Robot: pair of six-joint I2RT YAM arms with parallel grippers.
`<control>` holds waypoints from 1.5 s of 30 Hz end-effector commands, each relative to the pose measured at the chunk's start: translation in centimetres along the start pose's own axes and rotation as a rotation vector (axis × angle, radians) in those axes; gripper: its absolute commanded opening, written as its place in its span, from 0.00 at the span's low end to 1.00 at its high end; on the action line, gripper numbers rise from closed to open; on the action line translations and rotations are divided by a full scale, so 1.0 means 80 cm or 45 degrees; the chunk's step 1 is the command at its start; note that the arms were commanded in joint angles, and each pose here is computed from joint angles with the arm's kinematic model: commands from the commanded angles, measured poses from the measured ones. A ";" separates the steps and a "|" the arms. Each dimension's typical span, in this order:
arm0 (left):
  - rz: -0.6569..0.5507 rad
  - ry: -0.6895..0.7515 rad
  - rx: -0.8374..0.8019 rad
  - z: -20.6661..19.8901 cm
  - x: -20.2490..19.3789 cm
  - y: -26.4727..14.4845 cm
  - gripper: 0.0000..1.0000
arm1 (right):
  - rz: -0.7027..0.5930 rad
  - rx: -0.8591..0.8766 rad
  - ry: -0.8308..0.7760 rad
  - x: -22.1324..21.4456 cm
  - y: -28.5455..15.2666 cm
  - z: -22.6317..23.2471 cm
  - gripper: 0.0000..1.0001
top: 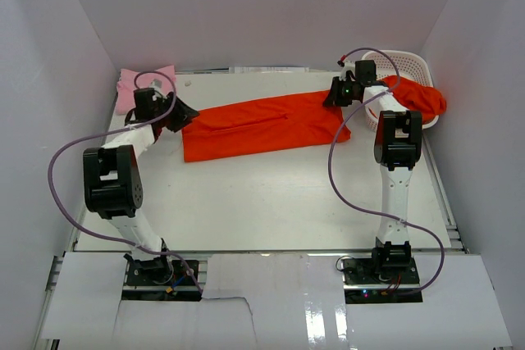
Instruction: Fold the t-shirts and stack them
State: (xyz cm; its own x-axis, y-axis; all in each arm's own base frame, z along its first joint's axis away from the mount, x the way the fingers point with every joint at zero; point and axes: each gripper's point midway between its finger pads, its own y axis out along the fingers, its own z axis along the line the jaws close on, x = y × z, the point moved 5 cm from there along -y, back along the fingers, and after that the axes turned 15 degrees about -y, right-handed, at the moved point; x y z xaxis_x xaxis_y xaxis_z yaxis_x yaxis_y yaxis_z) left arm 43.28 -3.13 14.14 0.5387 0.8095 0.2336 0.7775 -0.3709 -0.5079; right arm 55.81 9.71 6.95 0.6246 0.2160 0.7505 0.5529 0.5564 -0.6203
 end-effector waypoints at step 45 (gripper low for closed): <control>0.447 1.402 -0.683 -0.265 -0.308 0.162 0.56 | -0.075 0.124 0.032 -0.042 -0.164 0.085 0.69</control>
State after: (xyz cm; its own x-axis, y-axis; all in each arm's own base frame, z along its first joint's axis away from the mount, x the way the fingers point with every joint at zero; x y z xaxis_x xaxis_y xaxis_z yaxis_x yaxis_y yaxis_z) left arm 47.97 -35.58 17.46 0.5219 -0.0905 0.8482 0.5404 -0.7343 -0.4108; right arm 43.04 6.57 12.60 0.6454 0.1640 0.7460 0.5296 0.6077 -0.5918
